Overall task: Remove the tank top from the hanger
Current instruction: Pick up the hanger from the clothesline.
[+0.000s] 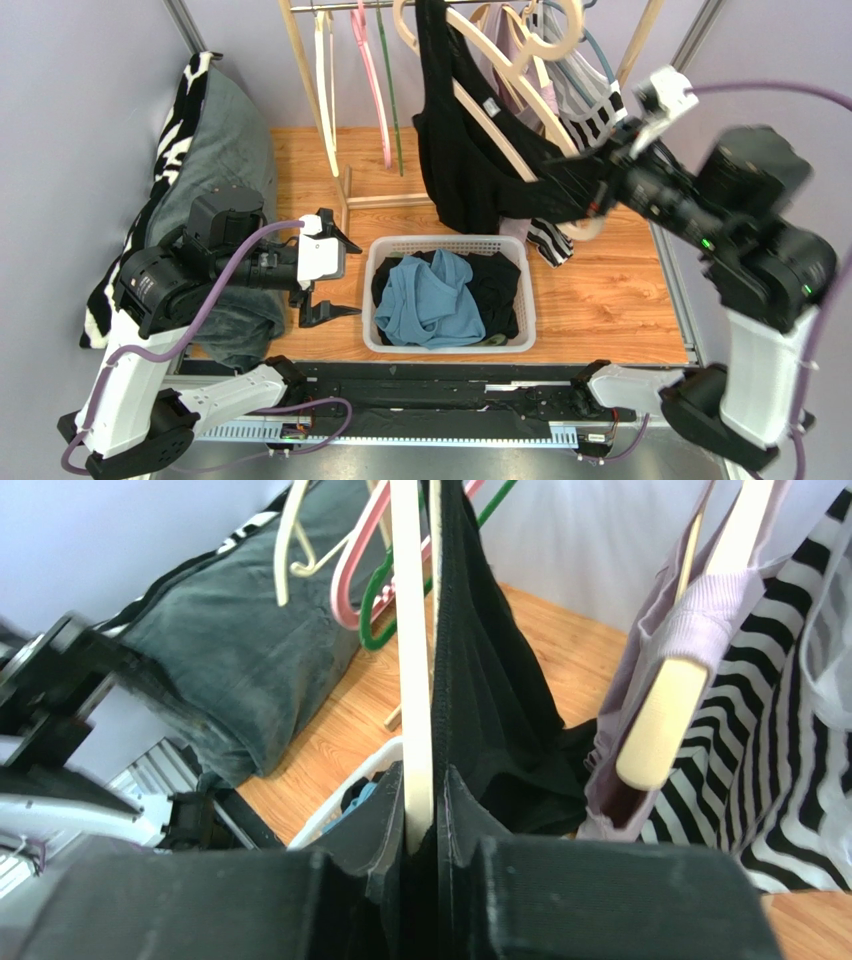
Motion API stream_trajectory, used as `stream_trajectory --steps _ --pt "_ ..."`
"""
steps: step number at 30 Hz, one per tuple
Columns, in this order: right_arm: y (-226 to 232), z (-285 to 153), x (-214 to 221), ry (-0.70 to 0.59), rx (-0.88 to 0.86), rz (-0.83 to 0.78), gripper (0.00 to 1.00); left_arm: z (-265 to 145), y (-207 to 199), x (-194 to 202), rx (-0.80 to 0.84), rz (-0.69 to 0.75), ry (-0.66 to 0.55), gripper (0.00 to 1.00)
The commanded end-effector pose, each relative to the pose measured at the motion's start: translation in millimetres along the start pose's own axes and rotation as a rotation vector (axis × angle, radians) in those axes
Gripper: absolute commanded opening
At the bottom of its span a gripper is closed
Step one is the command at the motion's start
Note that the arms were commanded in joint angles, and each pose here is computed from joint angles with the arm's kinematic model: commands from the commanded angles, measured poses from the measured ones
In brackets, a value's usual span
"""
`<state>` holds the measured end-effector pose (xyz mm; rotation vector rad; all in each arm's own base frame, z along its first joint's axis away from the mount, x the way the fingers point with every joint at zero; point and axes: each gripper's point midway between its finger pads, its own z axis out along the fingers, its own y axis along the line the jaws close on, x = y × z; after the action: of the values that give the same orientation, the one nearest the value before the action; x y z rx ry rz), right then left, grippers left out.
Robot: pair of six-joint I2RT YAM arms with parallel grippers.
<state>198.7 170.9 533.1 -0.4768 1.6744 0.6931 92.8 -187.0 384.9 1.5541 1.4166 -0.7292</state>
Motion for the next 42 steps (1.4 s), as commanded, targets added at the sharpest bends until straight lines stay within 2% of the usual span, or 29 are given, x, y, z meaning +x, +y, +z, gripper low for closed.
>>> stream_trajectory --steps 1,3,6,10,11,14,17,19,22,30,35,42 --pt "6.8 -20.7 3.3 -0.06 -0.041 -0.064 0.0 -2.5 0.3 -4.2 -0.013 0.007 -0.025 0.99" --pt "-1.6 -15.5 27.2 -0.002 -0.016 -0.061 0.0 -1.6 0.7 -3.5 -0.011 0.001 -0.024 0.99" --pt "-2.9 -28.4 26.7 -0.042 -0.002 -0.08 0.0 -2.1 0.8 -4.0 -0.013 0.001 -0.027 0.99" --pt "17.9 -61.9 -27.4 -0.291 -0.067 -0.123 0.0 -0.5 2.4 -3.2 -0.013 -0.006 -0.026 0.99" --pt "28.5 -80.4 -55.5 -0.421 -0.098 -0.141 0.0 -0.6 2.6 -3.8 -0.012 -0.006 -0.029 0.99" --pt "57.3 -108.5 -96.8 -0.596 -0.219 -0.181 0.0 -1.0 3.0 -5.0 -0.011 -0.021 -0.037 0.99" --pt "81.1 -137.1 -123.5 -0.698 -0.317 -0.218 0.0 -2.9 4.0 -6.2 -0.022 -0.021 -0.041 0.99" --pt "92.9 -147.8 -131.8 -0.719 -0.373 -0.227 0.0 -4.2 2.9 -5.1 -0.024 -0.022 -0.04 0.99" --pt "95.4 -145.0 -126.3 -0.683 -0.39 -0.235 0.0 -3.8 2.2 -2.5 -0.023 -0.025 -0.037 0.99" --pt "54.4 -104.1 -71.3 -0.474 -0.214 -0.233 0.0 -3.9 0.6 -2.8 -0.016 -0.033 -0.046 0.99" --pt "40.2 -101.6 -60.5 -0.449 -0.143 -0.263 0.0 -3.3 -0.1 -3.2 -0.008 -0.039 -0.05 0.99" --pt "30.6 -101.8 -81.3 -0.496 -0.071 -0.331 0.0 -4.4 0.6 -5.2 -0.011 -0.037 -0.055 0.99"
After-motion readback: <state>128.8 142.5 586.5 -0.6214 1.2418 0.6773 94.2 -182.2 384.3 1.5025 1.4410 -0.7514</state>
